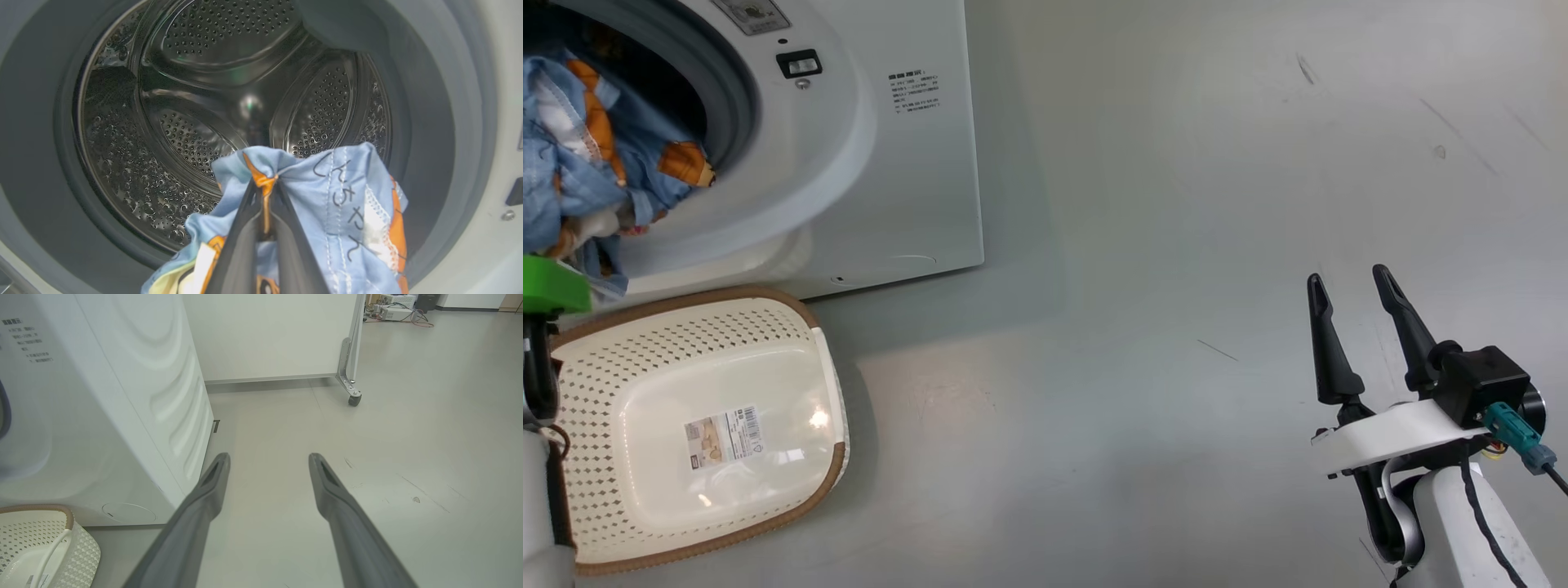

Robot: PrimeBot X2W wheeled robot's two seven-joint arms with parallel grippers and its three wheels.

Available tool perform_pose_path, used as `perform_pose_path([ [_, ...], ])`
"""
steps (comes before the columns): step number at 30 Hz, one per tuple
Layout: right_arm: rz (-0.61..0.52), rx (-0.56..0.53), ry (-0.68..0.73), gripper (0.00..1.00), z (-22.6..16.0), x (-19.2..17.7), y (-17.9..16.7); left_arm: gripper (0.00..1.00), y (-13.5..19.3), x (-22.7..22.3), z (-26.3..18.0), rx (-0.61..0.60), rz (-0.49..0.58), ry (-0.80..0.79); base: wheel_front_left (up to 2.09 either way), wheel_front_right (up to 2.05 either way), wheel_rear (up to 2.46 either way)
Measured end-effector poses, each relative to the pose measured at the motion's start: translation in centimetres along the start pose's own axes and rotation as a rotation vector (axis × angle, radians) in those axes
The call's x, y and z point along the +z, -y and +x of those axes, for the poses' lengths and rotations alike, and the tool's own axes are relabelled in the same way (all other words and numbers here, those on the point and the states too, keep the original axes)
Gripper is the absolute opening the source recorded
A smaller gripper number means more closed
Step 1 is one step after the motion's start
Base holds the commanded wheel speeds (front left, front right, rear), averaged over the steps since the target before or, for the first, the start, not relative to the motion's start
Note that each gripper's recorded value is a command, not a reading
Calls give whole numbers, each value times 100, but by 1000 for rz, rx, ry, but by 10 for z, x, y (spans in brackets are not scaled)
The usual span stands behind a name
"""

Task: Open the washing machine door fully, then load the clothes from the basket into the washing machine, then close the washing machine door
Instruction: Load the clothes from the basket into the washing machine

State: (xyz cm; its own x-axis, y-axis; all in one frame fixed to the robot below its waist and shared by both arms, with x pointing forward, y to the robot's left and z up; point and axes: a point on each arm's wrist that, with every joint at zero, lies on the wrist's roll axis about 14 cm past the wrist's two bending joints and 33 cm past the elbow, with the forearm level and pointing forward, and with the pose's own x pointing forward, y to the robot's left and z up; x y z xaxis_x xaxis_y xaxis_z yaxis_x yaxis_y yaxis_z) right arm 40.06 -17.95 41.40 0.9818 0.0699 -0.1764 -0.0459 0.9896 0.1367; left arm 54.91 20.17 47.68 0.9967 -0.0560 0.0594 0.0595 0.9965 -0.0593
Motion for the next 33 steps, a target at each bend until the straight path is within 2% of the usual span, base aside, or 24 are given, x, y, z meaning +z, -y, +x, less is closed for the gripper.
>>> perform_pose_path([
  [16, 14, -32, -85, 100, 20, -35, 11, 0, -18, -36, 65, 22, 6, -65, 0, 0, 0],
  [24, 13, -50, -135, 100, 26, -55, 18, 0, -5, -60, 94, -9, -10, -102, 0, 0, 0],
  [28, 14, -53, -161, 100, 28, -66, 19, 0, -9, -75, 103, -5, -6, -129, 0, 0, 0],
  [33, 22, -56, -185, 100, 31, -76, 20, 0, -11, -62, 124, -6, 7, -30, 0, 0, 0],
])
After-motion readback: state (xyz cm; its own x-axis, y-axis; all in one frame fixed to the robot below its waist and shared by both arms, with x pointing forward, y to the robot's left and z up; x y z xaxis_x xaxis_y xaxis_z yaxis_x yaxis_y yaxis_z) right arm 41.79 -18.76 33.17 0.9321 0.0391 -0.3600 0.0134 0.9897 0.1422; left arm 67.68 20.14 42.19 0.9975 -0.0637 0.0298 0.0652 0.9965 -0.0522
